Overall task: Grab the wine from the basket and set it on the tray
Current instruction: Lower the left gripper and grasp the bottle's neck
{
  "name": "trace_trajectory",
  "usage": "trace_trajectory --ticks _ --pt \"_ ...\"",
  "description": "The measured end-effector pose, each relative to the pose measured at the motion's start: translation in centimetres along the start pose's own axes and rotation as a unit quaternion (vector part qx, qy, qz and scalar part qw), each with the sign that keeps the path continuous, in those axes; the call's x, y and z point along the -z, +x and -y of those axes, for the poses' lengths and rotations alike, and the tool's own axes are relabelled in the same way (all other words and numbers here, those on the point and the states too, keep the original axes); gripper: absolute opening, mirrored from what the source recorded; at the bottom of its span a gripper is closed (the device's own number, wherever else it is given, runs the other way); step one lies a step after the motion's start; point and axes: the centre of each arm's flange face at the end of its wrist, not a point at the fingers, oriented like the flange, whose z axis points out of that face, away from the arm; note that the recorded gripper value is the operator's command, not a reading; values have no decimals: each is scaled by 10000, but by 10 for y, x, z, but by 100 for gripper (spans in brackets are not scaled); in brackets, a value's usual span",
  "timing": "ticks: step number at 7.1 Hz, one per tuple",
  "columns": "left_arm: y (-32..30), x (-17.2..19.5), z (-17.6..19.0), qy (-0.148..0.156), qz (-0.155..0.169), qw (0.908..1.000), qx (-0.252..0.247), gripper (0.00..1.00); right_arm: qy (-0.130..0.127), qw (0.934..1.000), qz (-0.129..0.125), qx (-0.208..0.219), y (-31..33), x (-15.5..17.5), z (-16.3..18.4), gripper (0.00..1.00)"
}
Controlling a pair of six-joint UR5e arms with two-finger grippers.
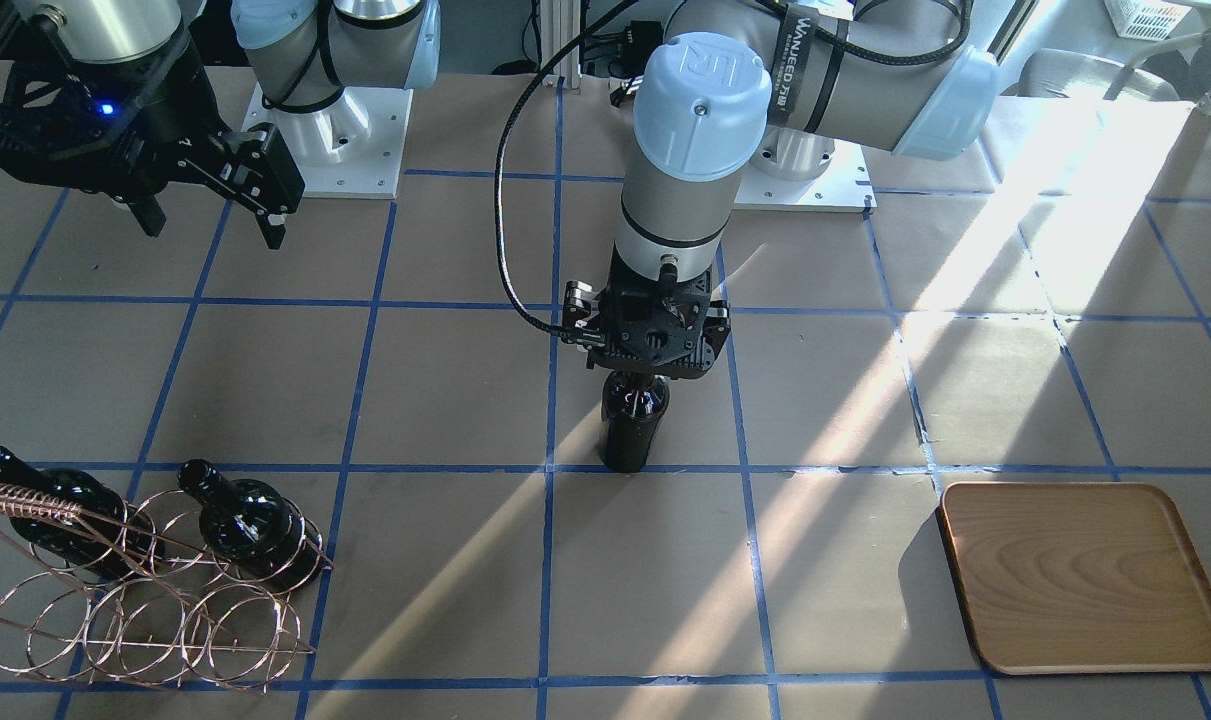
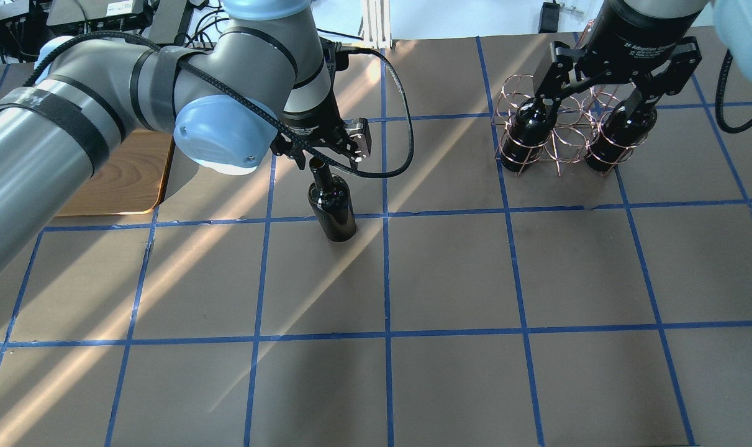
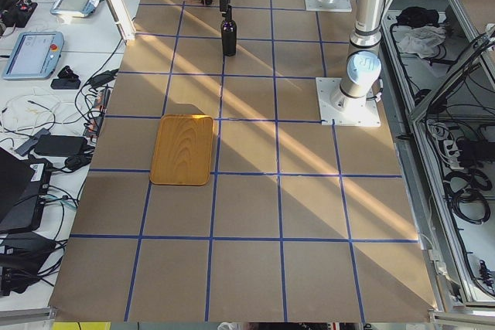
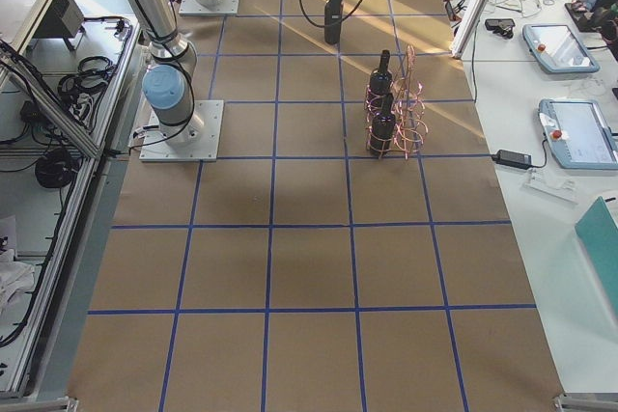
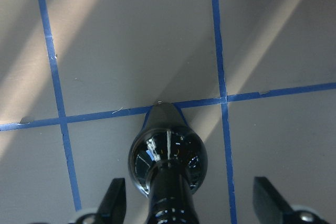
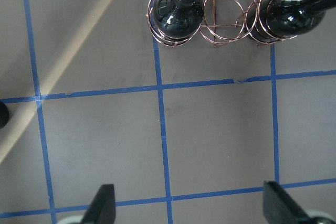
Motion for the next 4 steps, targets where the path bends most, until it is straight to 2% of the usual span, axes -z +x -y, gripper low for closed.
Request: trace_trajectory --ticks 1,2,3,4 --pt "-2 -1 0 -29 14 10000 10 75 148 9998 107 -11 -2 0 6 100" --pt "-4 -1 0 -54 24 10000 32 62 208 9995 248 -18 -5 0 11 100" --pt "-8 -1 1 -66 32 10000 56 58 205 9993 314 -11 -7 -1 12 100" --pt "-10 -1 2 -68 33 9999 80 50 196 9993 333 8 -8 -1 12 100"
